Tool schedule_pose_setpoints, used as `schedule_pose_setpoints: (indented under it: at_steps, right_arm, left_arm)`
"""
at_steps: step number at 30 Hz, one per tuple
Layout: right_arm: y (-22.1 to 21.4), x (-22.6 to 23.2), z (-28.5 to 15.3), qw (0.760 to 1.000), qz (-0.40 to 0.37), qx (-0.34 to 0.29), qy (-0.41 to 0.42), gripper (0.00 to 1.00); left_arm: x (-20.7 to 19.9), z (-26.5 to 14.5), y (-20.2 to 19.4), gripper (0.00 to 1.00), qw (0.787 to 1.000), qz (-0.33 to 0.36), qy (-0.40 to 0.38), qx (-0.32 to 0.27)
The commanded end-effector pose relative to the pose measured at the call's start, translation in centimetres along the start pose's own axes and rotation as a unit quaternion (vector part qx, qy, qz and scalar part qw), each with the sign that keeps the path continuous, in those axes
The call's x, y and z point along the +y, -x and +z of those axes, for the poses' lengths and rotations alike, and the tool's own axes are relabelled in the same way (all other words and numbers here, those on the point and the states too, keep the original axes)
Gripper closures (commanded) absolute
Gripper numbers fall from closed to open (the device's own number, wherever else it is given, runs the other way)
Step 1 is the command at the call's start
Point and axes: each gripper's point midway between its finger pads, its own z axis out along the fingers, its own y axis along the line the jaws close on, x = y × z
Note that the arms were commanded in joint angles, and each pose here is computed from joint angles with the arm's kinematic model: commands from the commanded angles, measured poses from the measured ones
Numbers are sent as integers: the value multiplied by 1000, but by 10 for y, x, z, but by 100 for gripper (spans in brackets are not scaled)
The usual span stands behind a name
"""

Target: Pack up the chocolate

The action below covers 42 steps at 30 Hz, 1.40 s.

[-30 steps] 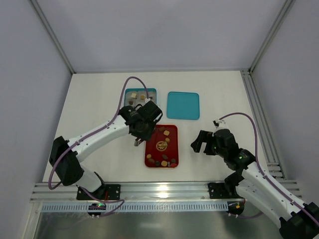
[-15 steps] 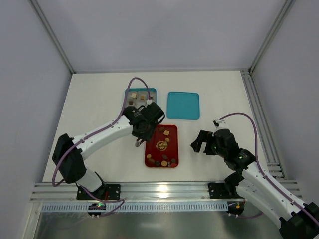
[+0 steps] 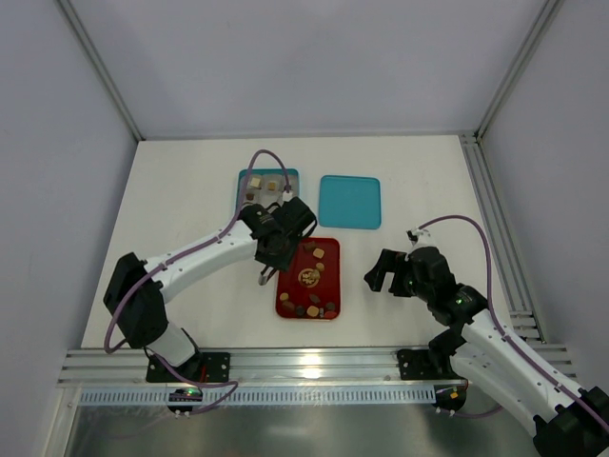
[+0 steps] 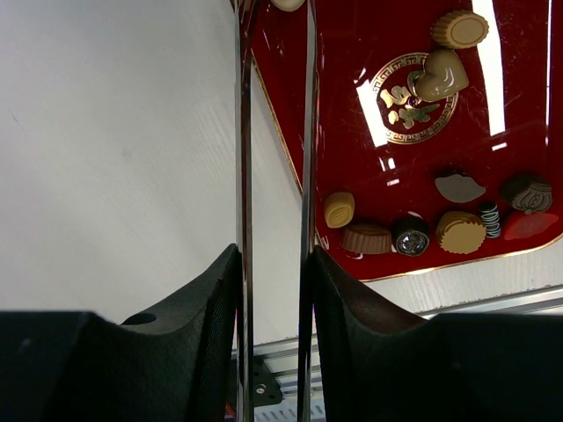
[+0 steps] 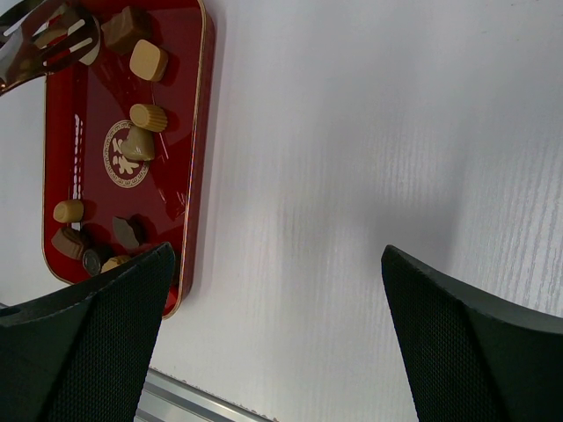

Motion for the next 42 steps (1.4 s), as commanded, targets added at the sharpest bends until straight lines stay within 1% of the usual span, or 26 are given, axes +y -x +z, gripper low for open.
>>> schedule_pose_setpoints:
  at_steps: [1,6,12,22,30,42]
  right_arm:
    - [10,7,-1,1000,1,-22,13,0]
    - [11,7,-1,1000,1,-22,13,0]
    - [10,7,-1,1000,1,-21,14,0]
    - [10,8,1,1000,3,-20,13,0]
    - [9,8,2,1000,3,-19,14,0]
    - [8,8,2,1000,2,-18,14,0]
  left_arm:
    - [-3,2,7,64,1000,-2,0,-17]
    - [-2,-2,9,70,1000,-3,0,-20]
    - [0,-17,15,73,999,-4,-2,-34]
    - [3,-40,18,73,998,-12,-15,-52]
    - [6,-48,18,73,998,-15,-16,-60]
    - [8,-65,39,73,996,-14,-16,-90]
